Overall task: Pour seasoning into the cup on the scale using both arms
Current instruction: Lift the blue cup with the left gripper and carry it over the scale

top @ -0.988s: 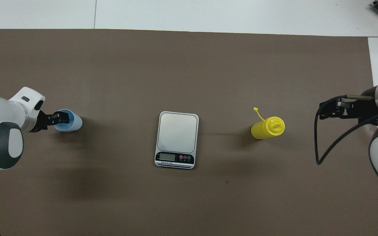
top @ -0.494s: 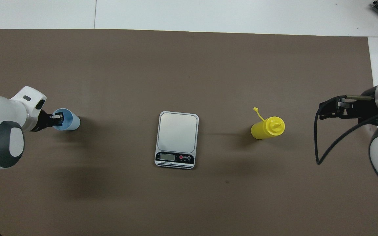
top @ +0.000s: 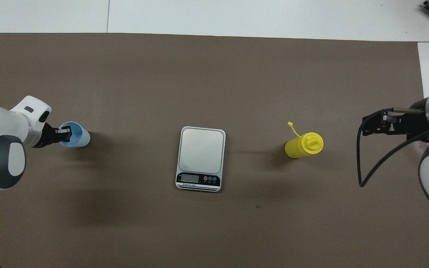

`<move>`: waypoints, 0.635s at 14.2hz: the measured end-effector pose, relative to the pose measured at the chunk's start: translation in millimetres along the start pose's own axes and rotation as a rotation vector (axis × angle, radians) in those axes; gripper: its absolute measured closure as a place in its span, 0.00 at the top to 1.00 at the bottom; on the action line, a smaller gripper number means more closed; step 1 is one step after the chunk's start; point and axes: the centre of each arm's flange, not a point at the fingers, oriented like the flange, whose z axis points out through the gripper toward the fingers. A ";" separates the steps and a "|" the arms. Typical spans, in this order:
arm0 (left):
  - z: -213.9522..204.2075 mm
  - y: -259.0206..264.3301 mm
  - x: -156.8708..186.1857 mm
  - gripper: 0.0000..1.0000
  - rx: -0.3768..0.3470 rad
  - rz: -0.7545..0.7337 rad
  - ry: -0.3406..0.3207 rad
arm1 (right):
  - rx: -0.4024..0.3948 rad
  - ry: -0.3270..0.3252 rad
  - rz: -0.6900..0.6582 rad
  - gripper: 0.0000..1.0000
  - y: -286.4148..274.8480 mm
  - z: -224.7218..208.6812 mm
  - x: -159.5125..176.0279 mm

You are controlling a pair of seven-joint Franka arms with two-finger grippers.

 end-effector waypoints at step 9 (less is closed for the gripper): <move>-40.6 192.6 -65.9 0.04 -0.059 0.021 0.022 | 0.000 -0.001 0.009 1.00 4.6 0.4 1.1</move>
